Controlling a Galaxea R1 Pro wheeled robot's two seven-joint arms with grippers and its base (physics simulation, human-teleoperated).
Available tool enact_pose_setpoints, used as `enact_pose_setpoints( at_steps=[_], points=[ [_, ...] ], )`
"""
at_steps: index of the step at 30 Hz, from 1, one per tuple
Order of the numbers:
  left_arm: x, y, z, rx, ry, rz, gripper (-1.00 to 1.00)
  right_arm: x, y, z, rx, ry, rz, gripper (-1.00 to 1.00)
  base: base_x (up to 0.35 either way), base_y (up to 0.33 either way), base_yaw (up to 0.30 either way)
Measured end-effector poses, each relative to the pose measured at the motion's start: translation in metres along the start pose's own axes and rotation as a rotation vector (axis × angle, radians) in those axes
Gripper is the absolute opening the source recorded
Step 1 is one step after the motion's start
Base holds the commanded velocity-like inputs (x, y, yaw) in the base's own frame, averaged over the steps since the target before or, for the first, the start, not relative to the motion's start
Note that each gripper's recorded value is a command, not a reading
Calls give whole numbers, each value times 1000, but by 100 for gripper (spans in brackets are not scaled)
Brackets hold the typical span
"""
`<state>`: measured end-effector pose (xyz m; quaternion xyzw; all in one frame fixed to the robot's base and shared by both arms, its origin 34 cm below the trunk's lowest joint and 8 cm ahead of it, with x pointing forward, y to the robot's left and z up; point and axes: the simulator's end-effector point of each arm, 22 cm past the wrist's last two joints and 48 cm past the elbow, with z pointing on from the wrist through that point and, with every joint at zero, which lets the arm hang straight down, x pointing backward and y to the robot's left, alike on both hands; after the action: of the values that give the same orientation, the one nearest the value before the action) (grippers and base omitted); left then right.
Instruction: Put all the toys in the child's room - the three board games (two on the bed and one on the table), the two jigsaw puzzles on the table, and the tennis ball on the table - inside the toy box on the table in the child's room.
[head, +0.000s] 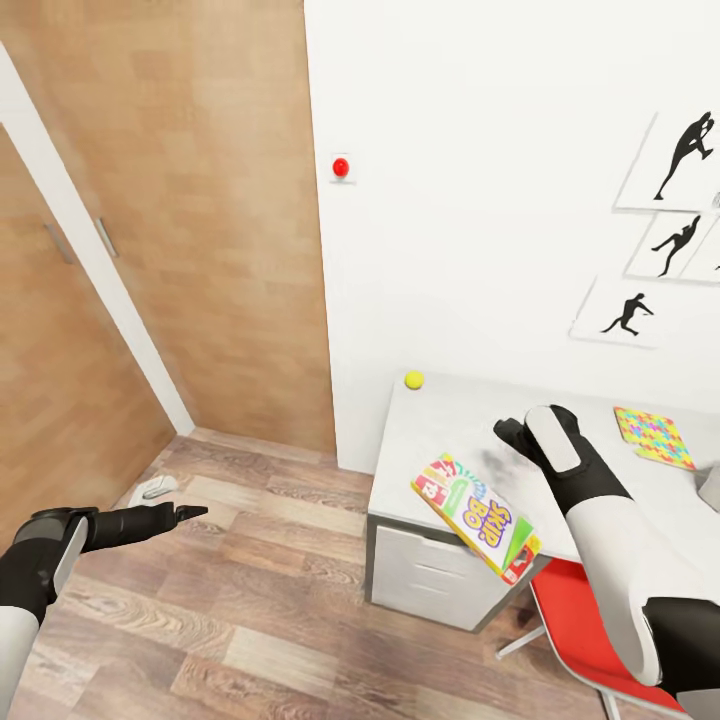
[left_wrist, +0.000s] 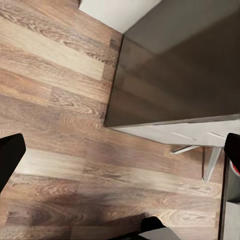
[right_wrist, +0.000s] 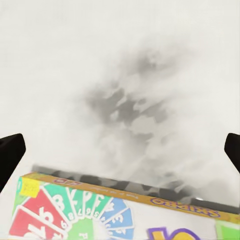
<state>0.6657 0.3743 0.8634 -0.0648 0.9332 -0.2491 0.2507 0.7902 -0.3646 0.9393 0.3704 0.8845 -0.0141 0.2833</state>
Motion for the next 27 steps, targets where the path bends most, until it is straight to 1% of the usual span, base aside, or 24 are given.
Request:
enact_pose_setpoints(
  at_steps=[1, 9, 12, 17, 19, 20, 23, 24, 26, 27],
  points=[
    [-1, -1, -1, 2, -2, 1, 100, -5, 3, -5, -6, -12, -4, 100, 0, 0, 0],
    [-5, -4, -5, 4, -13, 6, 100, -24, 9, -31, -16, -55, -24, 100, 0, 0, 0],
    [-7, -5, -7, 5, -17, 9, 100, -33, 14, -44, -31, -76, -35, 100, 0, 0, 0],
    [-10, -7, -10, 8, -24, 12, 100, -43, 25, -72, -62, -99, -81, 100, 0, 0, 0],
    [-11, -8, -11, 9, -27, 13, 100, -46, 27, -80, -69, -108, -91, 100, 0, 0, 0],
    [-12, -9, -12, 9, -28, 14, 100, -48, 29, -87, -78, -116, -101, 100, 0, 0, 0],
    [-13, -10, -14, 12, -33, 16, 100, -51, 32, -100, -98, -131, -121, 100, 0, 0, 0],
    [-14, -11, -14, 13, -34, 17, 100, -53, 33, -109, -114, -139, -134, 100, 0, 0, 0],
    [-15, -12, -15, 14, -37, 18, 100, -54, 36, -118, -135, -145, -143, 100, 0, 0, 0],
    [-16, -13, -16, 15, -38, 19, 100, -54, 37, -125, -158, -142, -147, 100, 0, 0, 0]
  ],
)
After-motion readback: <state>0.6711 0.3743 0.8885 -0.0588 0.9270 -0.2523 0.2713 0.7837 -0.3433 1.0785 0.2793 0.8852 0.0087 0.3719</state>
